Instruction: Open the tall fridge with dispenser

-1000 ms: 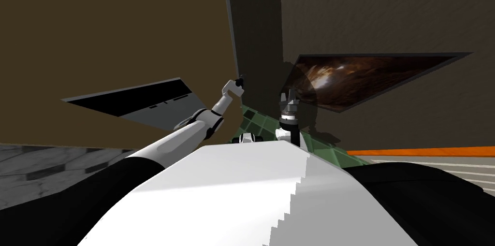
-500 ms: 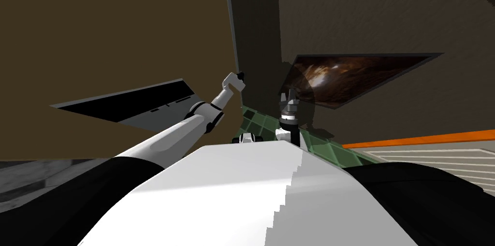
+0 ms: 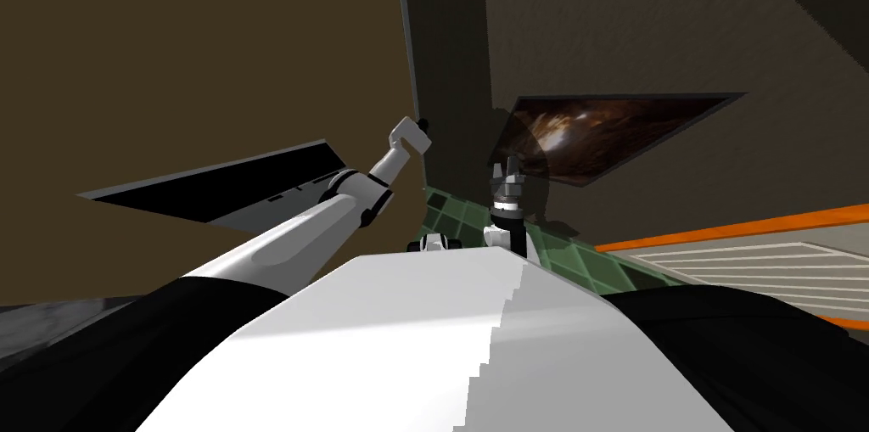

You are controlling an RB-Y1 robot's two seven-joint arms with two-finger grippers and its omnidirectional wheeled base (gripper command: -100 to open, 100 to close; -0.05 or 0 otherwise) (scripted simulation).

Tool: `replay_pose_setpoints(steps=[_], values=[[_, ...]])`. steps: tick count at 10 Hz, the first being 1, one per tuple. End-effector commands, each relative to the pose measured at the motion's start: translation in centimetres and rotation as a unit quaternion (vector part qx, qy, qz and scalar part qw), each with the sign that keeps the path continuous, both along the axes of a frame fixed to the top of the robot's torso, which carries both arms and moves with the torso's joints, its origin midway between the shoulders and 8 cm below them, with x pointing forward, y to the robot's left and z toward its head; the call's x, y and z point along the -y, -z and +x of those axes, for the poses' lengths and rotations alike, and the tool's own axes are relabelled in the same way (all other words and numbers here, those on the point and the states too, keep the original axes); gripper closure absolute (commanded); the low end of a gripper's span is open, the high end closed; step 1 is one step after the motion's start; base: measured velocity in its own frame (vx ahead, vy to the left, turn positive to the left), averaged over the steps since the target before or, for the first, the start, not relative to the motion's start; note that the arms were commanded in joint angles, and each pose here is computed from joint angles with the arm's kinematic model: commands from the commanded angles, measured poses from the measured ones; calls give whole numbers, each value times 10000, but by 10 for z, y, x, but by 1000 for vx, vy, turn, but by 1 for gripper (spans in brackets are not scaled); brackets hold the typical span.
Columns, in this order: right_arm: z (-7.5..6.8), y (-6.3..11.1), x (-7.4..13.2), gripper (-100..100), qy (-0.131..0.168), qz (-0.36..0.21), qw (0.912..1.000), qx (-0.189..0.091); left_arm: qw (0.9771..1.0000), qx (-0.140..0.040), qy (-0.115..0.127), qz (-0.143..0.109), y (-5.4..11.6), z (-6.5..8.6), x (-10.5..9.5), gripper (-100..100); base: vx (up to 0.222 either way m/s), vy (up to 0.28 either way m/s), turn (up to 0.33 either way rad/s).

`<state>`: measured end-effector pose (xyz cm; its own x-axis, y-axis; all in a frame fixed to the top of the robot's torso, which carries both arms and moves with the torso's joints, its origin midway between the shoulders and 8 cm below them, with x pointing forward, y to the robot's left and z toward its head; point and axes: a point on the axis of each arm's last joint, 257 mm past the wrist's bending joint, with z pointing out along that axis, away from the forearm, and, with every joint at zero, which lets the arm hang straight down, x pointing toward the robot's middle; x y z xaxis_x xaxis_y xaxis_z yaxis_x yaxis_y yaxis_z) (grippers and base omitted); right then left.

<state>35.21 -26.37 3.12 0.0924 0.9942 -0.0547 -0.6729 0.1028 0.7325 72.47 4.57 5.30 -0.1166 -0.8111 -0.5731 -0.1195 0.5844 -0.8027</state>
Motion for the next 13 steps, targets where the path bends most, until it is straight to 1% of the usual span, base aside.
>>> replay_pose_setpoints(steps=[1, 4, 5, 6, 8, 11, 12, 13], values=[[0, 0, 0, 0, 0, 0, 10000, 0, 9999, -39, -77, 67, -3, 2, -4, -100, -14, 13, -32], [0, 0, 0, 0, -1, 1, 10000, 1, 9986, -72, -508, 94, 0, 24, -82, -100, -53, -27, -249], [0, 0, 0, 0, -1, 1, 10000, 1, 9986, -72, -508, 94, 0, 24, -82, -100, -47, -33, -106], [0, 0, 0, 0, 0, 1, 10000, 0, 9978, -76, -648, 95, 0, 29, -109, -100, -37, -30, -175], [0, 0, 0, 0, -1, 1, 10000, 1, 9956, -79, -927, 91, 0, 37, -162, -100, -56, -42, -285], [0, 0, 0, 0, 0, 1, 10000, 0, 9913, -79, -1311, 62, 1, 40, -237, -100, -65, -45, -281], [0, 0, 0, 0, 0, 1, 10000, 0, 9909, -66, -1344, 72, -1, 40, -242, -100, -20, -38, -74], [0, 0, 0, 0, 0, 0, 10000, 0, 9909, -66, -1344, 72, -1, 40, -242, -100, 6, -20, 7]])
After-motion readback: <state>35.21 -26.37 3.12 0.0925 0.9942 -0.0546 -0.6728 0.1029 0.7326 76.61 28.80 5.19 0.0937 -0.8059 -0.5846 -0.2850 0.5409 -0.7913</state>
